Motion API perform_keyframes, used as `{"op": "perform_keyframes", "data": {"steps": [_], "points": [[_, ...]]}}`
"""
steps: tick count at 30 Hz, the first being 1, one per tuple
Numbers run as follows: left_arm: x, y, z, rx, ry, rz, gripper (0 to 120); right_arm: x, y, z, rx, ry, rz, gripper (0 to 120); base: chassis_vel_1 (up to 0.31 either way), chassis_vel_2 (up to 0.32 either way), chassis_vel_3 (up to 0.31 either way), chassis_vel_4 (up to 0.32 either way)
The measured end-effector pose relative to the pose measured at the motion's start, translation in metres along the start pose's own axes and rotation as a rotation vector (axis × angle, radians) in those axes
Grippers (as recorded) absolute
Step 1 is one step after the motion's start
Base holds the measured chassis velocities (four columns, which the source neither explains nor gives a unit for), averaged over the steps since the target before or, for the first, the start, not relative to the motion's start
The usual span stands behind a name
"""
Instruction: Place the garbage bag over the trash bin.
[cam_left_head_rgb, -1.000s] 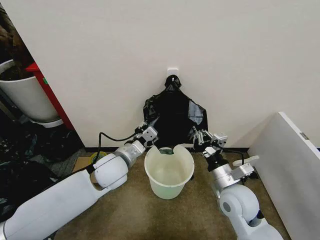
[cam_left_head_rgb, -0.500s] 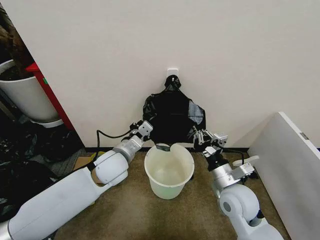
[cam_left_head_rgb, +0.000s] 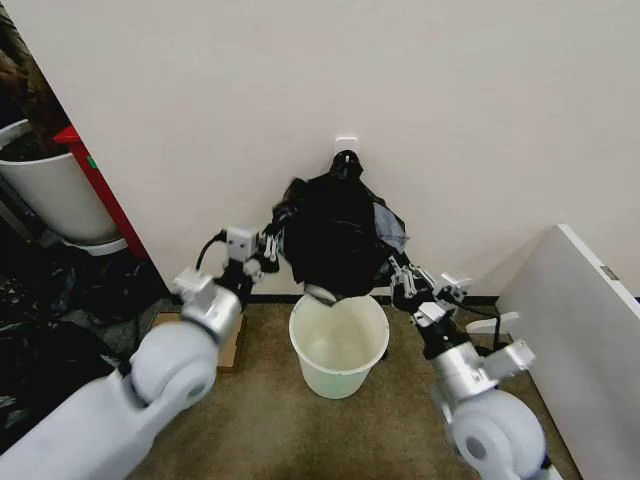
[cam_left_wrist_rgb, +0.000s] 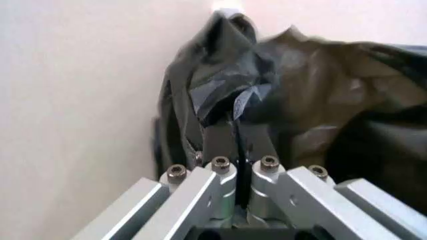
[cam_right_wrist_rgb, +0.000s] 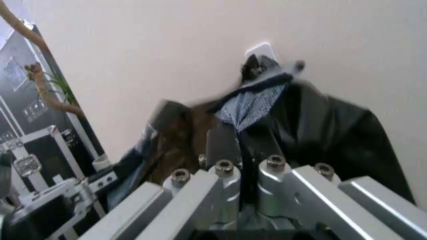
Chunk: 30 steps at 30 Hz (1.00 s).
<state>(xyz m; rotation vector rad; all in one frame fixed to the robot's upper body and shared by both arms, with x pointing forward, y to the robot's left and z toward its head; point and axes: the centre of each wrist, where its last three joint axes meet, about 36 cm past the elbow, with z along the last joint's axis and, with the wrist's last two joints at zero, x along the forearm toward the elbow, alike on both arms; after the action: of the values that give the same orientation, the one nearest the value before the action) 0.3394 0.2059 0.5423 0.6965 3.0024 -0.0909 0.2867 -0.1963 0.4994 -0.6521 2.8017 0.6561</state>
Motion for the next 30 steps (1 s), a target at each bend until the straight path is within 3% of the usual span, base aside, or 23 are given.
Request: {"op": "perform_keyframes", "data": {"steps": [15,26,30], "points": [[0.014,-0.016,0.017,0.068,0.065,-0.006,0,0.027,0.01,0.017,-0.029,0.041,0.064,0,0.0,0.0,0.0,0.0],[0.051,-0.038,0.015,0.095,0.176,0.015,0,0.047,0.017,0.021,-0.061,0.107,0.08,0,0.0,0.0,0.0,0.0],[0.052,-0.039,0.025,0.099,0.174,0.0,0,0.053,0.014,0.026,-0.059,0.119,0.088,0,0.0,0.0,0.0,0.0]]}}
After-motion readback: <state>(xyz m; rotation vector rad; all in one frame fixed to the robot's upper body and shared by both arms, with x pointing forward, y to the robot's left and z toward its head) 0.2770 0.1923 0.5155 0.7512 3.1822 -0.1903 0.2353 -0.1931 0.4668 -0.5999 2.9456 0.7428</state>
